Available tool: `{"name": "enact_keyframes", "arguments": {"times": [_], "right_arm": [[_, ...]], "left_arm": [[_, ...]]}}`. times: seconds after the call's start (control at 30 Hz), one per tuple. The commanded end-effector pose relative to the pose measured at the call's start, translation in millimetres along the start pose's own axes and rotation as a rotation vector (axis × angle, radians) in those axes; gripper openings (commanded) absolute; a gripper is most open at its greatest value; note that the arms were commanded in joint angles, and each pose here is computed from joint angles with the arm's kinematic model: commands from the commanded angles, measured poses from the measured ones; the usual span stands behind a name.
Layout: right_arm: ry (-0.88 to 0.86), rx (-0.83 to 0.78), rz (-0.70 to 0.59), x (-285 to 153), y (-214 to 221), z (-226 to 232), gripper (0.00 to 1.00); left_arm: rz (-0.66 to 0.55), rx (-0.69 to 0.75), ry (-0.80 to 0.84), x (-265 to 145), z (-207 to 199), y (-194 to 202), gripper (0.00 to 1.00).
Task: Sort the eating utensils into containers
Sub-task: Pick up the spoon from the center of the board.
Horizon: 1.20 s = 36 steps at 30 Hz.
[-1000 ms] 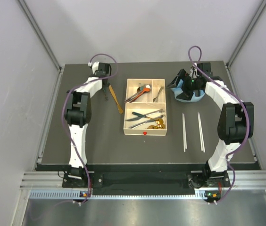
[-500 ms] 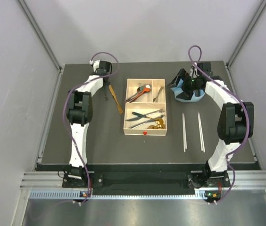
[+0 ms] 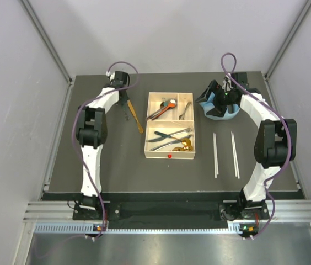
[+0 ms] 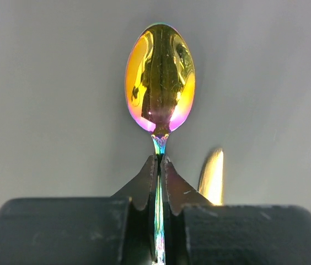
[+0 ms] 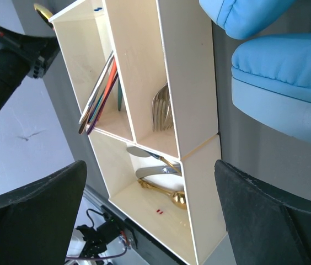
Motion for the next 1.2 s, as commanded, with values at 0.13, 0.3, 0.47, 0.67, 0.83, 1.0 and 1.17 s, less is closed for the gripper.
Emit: {"name": "enact_keyframes", "arguments": {"times": [0.13,0.3,0.47,0.67,0.83,1.0,1.17], "right_arm": [[-0.039,-0.04,-0.033,-5,-14,10,0.99],[-0.046,-0.035,-0.035,-1,-16,9,0.99],[-0.056,-0.043,-0.039,1,-20,13,0.98],[-0.055,-0.06,-0.053,0,-22,17,0.98],[-0.051,-0.066,-0.058,-3,-19,17,0.98],[-0.052,-0.06,-0.056,-3,-15,16,0.98],[-0.051,-0.066,-0.055,-5,-14,17,0.98]], "left_arm": [[0.295,0.14,0.018,-70,39,67,0.0],[0.346,0.151,0.038,-98,57,89,0.0],[0.266,0.154,0.076,-114,57,75,0.0],[0.198,0.165,0.113,-125,44,45,0.0],[0.16,0.181,0.127,-133,38,27,0.0],[0.207,0.188,0.116,-123,40,42,0.0],[0.265,0.19,0.084,-120,47,54,0.08]]}}
Point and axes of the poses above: each gripper's point midway between its finger pads, its own x axis out along the fingers, its own z axis along the line the jaws close on, y = z × x, the point moved 3 cm from there along -x, back along the fingers, and after that the axes turned 7 degrees about -x, right-handed, at the moved point
